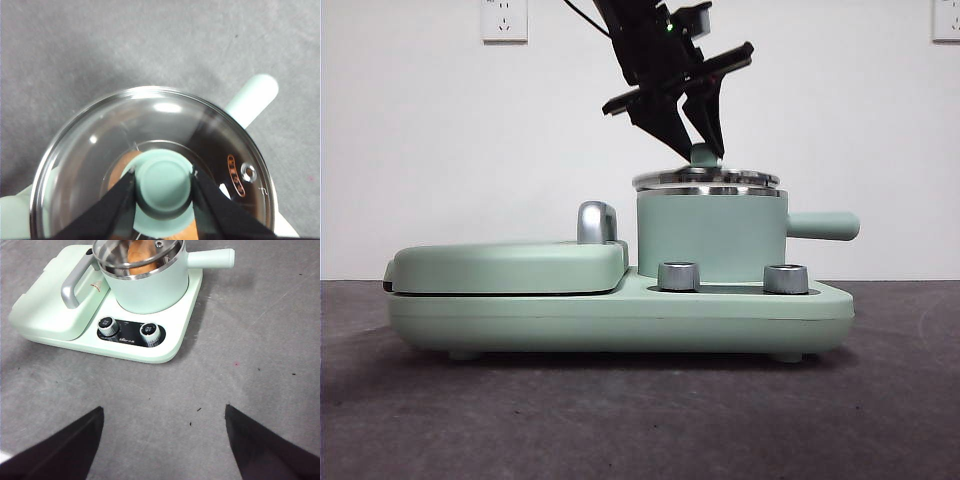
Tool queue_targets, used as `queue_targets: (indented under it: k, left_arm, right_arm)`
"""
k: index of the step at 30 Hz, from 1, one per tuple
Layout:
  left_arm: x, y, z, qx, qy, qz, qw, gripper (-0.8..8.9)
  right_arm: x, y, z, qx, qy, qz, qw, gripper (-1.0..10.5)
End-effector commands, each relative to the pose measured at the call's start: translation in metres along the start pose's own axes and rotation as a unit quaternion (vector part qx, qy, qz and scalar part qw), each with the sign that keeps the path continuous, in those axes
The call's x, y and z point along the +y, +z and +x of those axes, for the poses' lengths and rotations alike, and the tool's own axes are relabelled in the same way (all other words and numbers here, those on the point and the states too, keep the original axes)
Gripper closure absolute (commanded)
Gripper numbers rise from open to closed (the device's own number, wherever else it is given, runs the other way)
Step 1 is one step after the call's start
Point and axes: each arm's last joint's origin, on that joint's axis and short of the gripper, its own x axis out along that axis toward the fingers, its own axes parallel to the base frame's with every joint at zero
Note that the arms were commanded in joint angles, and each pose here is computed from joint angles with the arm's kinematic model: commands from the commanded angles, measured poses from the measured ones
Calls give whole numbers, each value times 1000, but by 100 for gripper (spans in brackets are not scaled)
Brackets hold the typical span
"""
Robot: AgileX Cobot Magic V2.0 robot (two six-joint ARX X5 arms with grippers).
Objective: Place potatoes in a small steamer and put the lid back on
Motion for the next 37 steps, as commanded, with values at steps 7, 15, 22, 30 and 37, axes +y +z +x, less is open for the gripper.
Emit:
queue_targets:
  k: [7,15,22,30,37]
  left_arm:
    - [-5,5,5,-13,-14,-3,1000,799]
    - [-13,3,6,-6,-5,5,1000,799]
    - [-14,2,6,-1,11,7,1000,799]
    - [-14,-2,14,11,23,17,1000,799]
    - [-19,-6,19,25,20,25,999,788]
  right_arm:
    - [0,2,-2,-10,-3,-8,1000,563]
    - [0,2,-2,-10,-3,-8,1000,562]
    - [0,2,-2,-10,-3,-8,1000,562]
    - [0,2,-2,-8,-4,-8,1000,563]
    - [0,2,-2,-8,-4,-8,1000,563]
